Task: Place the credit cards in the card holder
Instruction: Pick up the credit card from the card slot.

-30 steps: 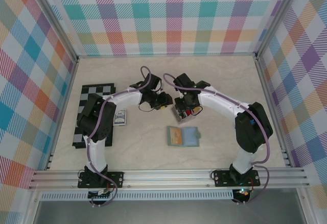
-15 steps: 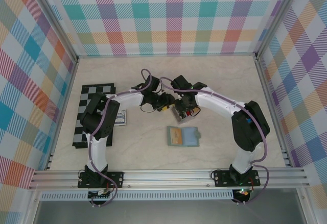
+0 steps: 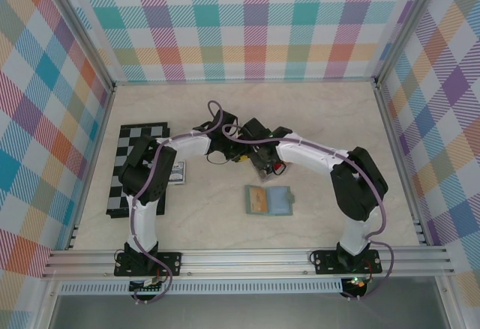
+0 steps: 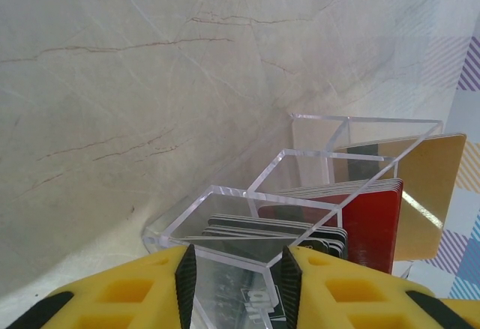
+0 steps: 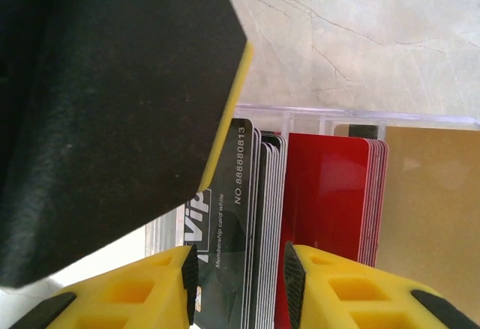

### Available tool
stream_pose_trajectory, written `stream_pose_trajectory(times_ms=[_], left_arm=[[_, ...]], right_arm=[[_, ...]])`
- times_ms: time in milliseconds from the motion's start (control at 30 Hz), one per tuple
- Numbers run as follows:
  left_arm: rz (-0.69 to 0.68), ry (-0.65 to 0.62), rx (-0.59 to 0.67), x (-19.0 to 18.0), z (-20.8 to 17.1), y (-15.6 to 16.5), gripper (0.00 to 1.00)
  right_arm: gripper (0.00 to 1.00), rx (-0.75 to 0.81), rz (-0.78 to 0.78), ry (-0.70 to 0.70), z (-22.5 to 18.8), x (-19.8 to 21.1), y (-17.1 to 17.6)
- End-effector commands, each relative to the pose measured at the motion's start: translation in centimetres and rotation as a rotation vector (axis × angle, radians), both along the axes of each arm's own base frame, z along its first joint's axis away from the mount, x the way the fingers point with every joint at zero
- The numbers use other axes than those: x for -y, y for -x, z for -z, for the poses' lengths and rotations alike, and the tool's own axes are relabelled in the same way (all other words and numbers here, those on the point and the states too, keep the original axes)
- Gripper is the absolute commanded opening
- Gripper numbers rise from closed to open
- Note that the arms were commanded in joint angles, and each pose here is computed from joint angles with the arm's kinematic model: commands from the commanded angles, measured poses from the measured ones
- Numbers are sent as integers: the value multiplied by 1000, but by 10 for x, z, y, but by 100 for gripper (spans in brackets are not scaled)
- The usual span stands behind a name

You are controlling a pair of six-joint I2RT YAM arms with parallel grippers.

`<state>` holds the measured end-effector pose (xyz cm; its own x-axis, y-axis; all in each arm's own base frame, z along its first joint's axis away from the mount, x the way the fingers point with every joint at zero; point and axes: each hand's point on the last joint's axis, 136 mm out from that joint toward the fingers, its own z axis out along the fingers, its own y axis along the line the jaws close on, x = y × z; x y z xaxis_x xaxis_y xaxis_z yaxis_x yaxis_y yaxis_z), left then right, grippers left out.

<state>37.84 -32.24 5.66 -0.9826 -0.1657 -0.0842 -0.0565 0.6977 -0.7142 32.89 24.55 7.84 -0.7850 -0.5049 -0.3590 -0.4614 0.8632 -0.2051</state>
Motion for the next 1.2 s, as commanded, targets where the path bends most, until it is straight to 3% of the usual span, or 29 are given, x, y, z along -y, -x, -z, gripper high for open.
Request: stream_pose_trajectory(times_ms=[0, 367, 500, 700, 900, 1167], left_arm=[[0, -62, -53, -10, 25, 5, 35], [27, -100, -60, -16, 33, 12, 31], [31, -110, -65, -17, 36, 14, 31], [29, -100, -68, -16, 36, 14, 30], [19, -90, -80, -15, 39, 14, 30], [21, -97, -83, -16, 40, 15, 29]], right_arm=[[37, 13, -20, 55, 11, 2, -1], [34, 113, 11, 169, 3, 16, -10], [28, 112, 4, 142, -2, 13, -9], [34, 30, -12, 2, 3, -4, 9], [35, 57, 19, -7, 13, 2, 9], [27, 120, 1, 25, 24, 14, 7]])
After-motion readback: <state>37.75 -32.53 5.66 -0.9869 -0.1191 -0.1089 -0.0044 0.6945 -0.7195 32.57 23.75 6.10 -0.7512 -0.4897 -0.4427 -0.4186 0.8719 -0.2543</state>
